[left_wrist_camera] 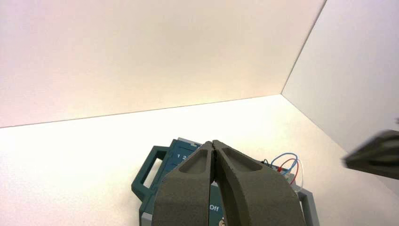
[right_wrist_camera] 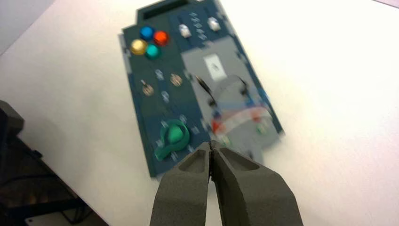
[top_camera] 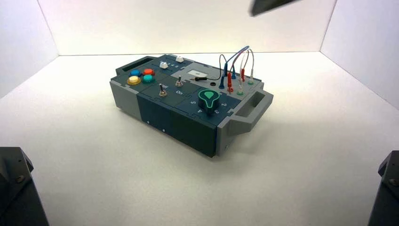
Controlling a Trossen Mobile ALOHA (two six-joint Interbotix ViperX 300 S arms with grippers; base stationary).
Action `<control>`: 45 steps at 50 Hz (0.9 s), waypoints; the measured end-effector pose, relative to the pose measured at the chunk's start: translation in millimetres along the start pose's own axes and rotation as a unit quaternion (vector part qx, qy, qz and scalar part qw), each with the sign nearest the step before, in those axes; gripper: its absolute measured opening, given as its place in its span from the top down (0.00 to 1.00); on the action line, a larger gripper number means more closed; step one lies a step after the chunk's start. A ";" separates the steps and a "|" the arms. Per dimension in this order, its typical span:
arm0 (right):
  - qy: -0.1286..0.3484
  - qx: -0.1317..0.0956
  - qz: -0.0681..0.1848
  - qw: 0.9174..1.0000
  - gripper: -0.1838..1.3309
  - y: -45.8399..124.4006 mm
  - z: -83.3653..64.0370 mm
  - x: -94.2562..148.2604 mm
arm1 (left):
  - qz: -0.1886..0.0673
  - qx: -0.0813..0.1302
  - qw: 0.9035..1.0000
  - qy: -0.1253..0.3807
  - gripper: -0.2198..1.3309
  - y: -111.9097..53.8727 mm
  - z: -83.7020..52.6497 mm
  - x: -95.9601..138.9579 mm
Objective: Push the yellow button with the right gripper.
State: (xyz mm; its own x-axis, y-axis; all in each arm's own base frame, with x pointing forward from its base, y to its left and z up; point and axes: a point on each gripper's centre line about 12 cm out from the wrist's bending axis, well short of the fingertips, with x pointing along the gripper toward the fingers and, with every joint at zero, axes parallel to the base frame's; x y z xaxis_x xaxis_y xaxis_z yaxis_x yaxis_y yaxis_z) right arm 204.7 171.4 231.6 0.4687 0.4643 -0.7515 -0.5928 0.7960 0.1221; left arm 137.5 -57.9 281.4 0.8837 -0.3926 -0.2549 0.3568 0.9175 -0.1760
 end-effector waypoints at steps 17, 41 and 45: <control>0.070 -0.041 0.032 0.996 0.97 43.0 49.2 84.6 | -0.002 0.002 1.000 -0.016 0.97 -0.9 3.1 -6.1; 0.141 -0.087 0.061 0.984 0.97 103.2 84.9 183.8 | -0.002 0.002 1.000 -0.016 0.97 -1.0 3.1 -6.4; 0.147 -0.088 0.062 0.983 0.97 105.4 89.5 191.4 | -0.002 0.002 1.000 -0.016 0.97 -0.9 2.7 -6.5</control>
State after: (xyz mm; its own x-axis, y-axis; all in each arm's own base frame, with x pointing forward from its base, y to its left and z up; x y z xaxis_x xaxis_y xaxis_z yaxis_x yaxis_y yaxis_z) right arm 290.6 379.0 158.6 0.1922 0.4007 -0.8958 -0.7501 0.6486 0.1292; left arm 132.3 -56.1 285.8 0.8911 -0.3949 -0.2238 0.3623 0.9158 -0.1733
